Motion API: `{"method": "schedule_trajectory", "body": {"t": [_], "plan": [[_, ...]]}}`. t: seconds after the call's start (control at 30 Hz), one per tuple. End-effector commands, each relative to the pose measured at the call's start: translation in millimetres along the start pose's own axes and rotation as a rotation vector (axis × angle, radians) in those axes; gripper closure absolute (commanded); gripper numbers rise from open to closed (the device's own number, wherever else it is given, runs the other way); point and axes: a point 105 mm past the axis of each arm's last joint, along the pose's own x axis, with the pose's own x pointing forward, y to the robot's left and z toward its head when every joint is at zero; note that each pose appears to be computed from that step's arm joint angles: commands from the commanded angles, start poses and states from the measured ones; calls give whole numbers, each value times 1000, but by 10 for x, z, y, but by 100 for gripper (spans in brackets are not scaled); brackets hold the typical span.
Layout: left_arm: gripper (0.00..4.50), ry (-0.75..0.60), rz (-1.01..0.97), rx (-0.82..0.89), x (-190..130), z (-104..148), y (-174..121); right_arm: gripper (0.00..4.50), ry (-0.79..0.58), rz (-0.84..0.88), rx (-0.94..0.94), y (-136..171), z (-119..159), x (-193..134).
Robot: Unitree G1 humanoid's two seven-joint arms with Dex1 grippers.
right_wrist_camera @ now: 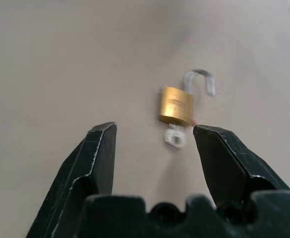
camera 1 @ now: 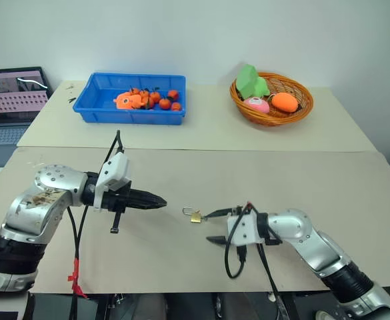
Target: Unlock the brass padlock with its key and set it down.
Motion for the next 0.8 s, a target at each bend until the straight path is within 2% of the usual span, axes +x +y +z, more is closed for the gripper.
{"method": "schedule_trajectory", "body": {"t": [0.03, 0.1, 0.27, 0.33, 0.43, 0.47, 0.53, 0.63, 0.8], "plan": [[450, -36, 129, -8, -2, 9, 77, 150, -73, -310, 276, -410, 108, -349], [450, -67, 172, -36, -12, 4, 74, 150, -88, -384, 347, -415, 142, -492], [450, -99, 340, -131, -73, -167, 113, 150, -151, -484, 588, -199, 249, -669], [450, -165, 516, -233, -165, -236, 308, 150, -128, -647, 665, -277, 150, -731], [450, -227, 840, -297, -378, -346, 676, 150, 44, -995, 704, -483, -236, -923], [450, -233, 1009, -327, -512, -431, 838, 150, 148, -1113, 658, -513, -374, -1011], [450, -267, 1280, -358, -751, -561, 1020, 150, 304, -1243, 555, -518, -548, -1096], [450, -249, 1468, -360, -864, -741, 1099, 150, 418, -1319, 483, -516, -742, -1149], [450, -244, 1585, -377, -959, -929, 1125, 150, 419, -1378, 497, -581, -874, -1247]]}}
